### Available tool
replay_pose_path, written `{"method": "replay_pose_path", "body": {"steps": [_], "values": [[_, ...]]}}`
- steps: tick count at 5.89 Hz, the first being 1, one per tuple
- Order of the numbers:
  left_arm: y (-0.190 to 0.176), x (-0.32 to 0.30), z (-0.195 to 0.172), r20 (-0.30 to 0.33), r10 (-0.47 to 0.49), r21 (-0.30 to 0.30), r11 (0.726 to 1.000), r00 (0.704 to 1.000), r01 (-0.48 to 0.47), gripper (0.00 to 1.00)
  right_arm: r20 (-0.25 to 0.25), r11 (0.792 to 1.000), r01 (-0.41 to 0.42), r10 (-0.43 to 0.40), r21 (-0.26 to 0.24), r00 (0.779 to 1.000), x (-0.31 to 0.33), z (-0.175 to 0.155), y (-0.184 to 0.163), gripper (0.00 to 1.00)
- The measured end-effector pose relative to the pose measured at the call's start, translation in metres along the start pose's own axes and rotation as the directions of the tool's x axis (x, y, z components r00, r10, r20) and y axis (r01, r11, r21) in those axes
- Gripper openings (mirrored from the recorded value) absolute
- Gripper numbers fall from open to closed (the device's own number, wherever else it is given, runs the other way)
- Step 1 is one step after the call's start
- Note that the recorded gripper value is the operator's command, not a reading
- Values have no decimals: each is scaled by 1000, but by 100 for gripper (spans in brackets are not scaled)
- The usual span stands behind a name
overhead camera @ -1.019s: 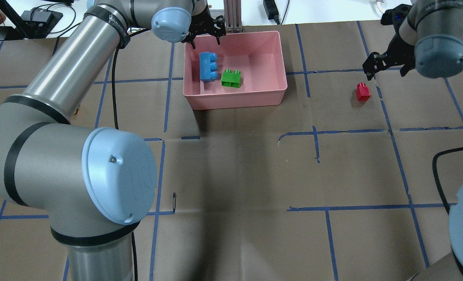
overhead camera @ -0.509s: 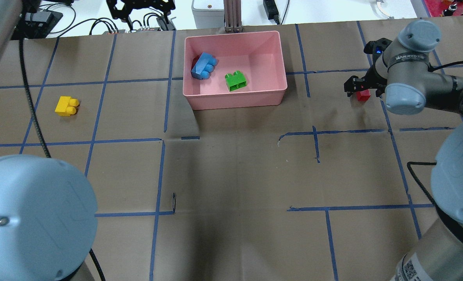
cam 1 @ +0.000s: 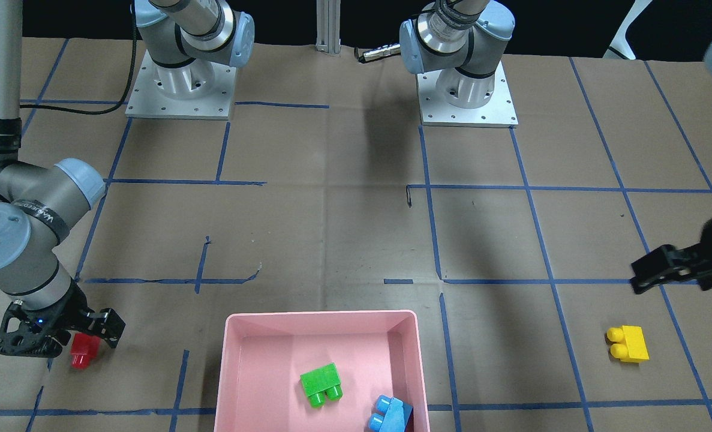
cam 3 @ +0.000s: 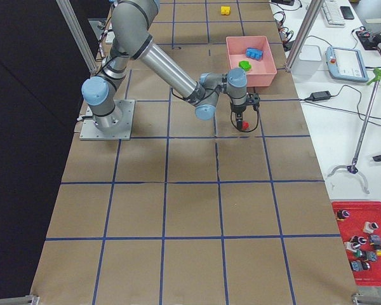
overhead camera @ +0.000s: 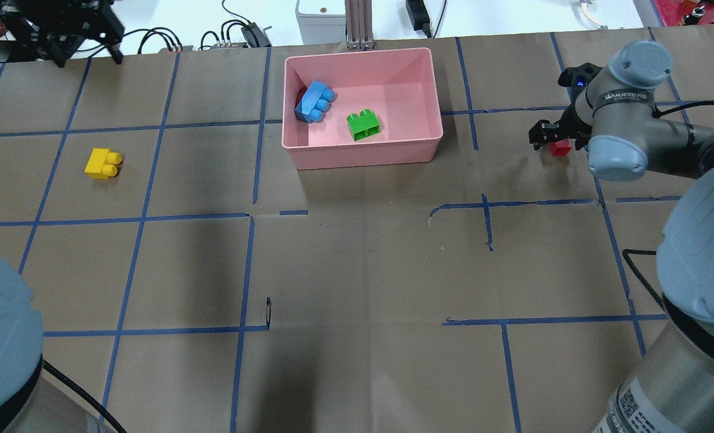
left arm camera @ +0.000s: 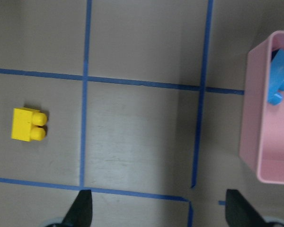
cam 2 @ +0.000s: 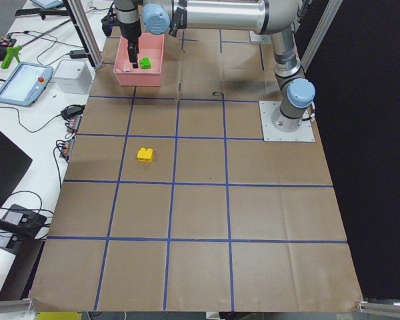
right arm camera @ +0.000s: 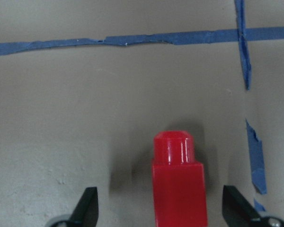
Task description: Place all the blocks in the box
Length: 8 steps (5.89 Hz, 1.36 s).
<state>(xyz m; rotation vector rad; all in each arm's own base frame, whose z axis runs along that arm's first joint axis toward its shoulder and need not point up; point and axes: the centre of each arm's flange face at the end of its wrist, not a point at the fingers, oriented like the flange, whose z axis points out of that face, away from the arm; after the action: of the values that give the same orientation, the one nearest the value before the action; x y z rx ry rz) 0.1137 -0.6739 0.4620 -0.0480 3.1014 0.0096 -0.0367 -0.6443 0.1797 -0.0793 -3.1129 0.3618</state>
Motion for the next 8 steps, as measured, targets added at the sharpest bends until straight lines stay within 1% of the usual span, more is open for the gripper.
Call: {"method": "replay_pose_path", "body": {"steps": [1, 2, 3, 4, 5, 6, 7, 8], "values": [[6, -66, 24, -10, -3, -25, 1000, 1000, 3, 99, 0, 1000, 0, 0, 0, 1000, 0, 3, 0, 46], [-2, -99, 56, -18, 1, -39, 999, 1000, -2, 99, 0, 1000, -1, 1, -1, 1000, 0, 3, 1, 14], [-21, -115, 103, -31, 16, -39, 999, 999, -17, 99, 0, 1000, -2, 2, -2, 1000, 0, 1, 1, 5], [-42, -120, 154, -52, 27, -29, 999, 998, -29, 99, -3, 1000, -2, 2, 3, 1000, 0, -4, 0, 4], [-59, -118, 199, -68, 36, -24, 999, 997, -37, 99, -9, 1000, 1, -1, 18, 1000, 1, -14, -3, 4], [-67, -110, 241, -84, 47, -39, 998, 995, -51, 99, -15, 999, 6, -5, 45, 1000, -1, -36, -9, 4], [-65, -102, 272, -100, 59, -64, 996, 993, -65, 99, -11, 998, 21, -20, 52, 1000, -14, -73, -22, 4], [-55, -99, 292, -107, 82, -74, 993, 991, -91, 99, 5, 998, 57, -58, 24, 998, -47, -123, -40, 4]]}}
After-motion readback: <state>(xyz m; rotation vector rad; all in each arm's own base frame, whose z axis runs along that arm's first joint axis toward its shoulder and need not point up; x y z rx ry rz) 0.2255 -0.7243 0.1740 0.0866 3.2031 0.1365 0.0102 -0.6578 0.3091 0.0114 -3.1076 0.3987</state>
